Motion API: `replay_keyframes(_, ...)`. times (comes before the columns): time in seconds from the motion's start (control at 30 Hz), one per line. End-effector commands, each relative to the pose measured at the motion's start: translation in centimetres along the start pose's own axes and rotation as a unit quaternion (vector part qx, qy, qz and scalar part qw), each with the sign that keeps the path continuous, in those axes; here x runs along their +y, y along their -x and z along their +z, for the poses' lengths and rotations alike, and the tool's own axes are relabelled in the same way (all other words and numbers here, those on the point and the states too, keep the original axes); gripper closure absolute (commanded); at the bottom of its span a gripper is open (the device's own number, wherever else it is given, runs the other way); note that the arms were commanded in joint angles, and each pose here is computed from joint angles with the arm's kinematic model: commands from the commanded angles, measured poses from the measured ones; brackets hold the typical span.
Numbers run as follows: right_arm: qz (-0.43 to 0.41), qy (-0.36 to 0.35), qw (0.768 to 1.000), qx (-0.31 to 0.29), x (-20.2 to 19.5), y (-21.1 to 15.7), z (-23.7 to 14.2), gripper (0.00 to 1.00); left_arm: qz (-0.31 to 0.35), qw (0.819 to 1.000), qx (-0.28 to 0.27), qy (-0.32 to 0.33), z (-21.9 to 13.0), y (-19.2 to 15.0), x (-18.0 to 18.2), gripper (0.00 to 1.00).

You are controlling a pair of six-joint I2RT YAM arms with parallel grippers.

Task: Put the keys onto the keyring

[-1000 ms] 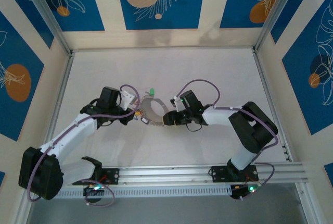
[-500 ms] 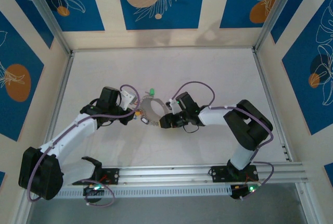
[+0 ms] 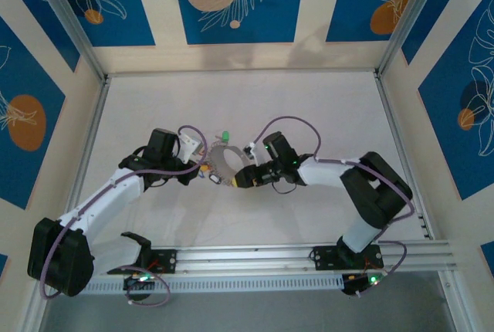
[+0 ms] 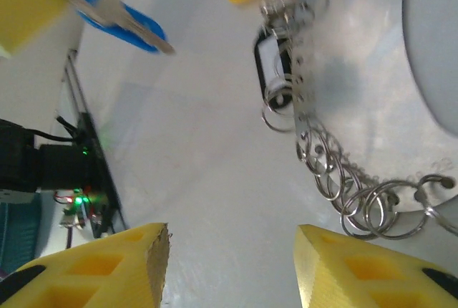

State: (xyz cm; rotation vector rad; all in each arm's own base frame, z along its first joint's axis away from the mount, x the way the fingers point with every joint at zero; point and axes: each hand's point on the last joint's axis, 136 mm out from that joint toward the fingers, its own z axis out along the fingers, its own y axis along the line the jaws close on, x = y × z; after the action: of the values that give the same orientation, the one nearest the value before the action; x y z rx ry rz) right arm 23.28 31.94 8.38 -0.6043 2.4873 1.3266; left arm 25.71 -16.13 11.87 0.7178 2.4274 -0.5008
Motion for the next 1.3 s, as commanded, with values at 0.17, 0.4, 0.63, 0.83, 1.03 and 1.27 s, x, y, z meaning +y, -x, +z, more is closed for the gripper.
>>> replay_keyframes(0.17,0.061,-0.093,0.993,-0.046,-4.9,0.5,-3.4,0.47,0.010,1.000,-0.012,0.007,-0.5,0.6,0.3,1.00)
replay_keyframes(0.4,0.113,-0.051,0.992,-0.037,-5.6,-0.4,-1.0,0.45,0.008,1.000,-0.011,0.003,-0.4,0.6,0.2,1.00)
replay_keyframes(0.63,0.138,-0.065,0.988,-0.038,-6.8,-0.4,-0.3,0.45,0.009,1.000,-0.012,0.004,-0.5,0.6,0.2,1.00)
replay_keyframes(0.83,0.150,-0.138,0.978,-0.039,-8.9,-1.6,-1.5,0.45,0.010,1.000,-0.011,0.004,-0.5,0.6,0.2,1.00)
replay_keyframes(1.03,0.142,-0.179,0.973,-0.042,-10.0,-2.4,-2.5,0.45,0.010,1.000,-0.012,0.003,-0.5,0.6,0.1,1.00)
replay_keyframes(1.27,0.125,-0.202,0.970,-0.056,-10.6,-1.6,-2.9,0.45,0.009,1.000,-0.010,0.002,-0.5,0.6,0.1,1.00)
